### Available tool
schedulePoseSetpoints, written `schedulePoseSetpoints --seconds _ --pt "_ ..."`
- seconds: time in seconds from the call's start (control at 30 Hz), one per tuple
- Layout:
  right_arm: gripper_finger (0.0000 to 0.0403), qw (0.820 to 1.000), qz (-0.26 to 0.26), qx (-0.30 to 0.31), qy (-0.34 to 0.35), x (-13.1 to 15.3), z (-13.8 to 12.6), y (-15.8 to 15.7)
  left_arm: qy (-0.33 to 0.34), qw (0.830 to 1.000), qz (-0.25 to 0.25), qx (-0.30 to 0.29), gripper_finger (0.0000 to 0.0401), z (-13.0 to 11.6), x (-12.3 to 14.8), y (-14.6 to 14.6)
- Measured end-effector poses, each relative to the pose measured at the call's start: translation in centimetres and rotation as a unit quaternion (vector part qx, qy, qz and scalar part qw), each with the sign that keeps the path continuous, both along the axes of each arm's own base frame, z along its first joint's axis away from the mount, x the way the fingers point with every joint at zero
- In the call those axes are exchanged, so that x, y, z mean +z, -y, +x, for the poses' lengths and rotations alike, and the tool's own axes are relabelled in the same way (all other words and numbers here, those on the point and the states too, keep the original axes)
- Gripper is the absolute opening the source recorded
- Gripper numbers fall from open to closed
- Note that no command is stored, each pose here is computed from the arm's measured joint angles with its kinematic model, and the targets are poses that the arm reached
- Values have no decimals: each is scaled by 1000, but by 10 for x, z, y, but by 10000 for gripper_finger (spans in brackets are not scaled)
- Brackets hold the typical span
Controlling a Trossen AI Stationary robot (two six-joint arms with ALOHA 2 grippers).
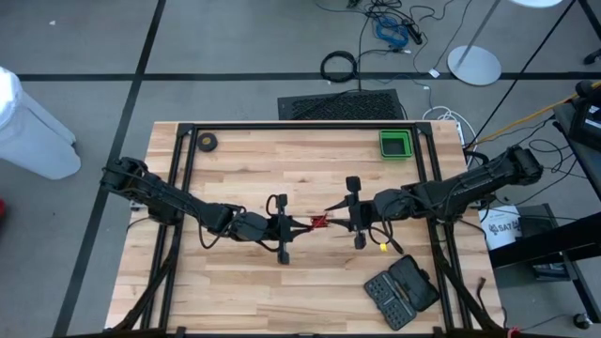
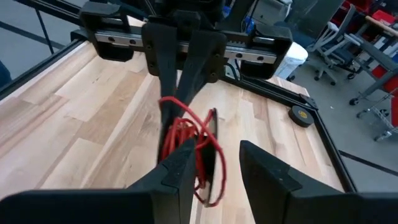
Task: Coil cords
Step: Uncoil the red wire from the spool
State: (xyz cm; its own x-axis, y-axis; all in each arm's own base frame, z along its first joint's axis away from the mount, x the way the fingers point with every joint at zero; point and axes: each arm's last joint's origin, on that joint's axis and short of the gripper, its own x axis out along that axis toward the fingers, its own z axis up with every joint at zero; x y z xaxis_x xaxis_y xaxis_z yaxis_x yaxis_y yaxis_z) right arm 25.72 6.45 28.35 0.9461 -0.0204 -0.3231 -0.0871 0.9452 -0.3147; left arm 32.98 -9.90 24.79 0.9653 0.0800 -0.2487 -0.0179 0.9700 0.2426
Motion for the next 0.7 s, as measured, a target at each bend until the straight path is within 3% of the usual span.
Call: schedulePoseSetpoints --seconds 0.27,0.7 --pt "102 1000 16 11 -16 -6 4 3 -1 1000 8 -2 0 0 0 0" --pt "18 1000 12 11 -17 -7 5 3 -1 1000 9 -3 0 0 0 0"
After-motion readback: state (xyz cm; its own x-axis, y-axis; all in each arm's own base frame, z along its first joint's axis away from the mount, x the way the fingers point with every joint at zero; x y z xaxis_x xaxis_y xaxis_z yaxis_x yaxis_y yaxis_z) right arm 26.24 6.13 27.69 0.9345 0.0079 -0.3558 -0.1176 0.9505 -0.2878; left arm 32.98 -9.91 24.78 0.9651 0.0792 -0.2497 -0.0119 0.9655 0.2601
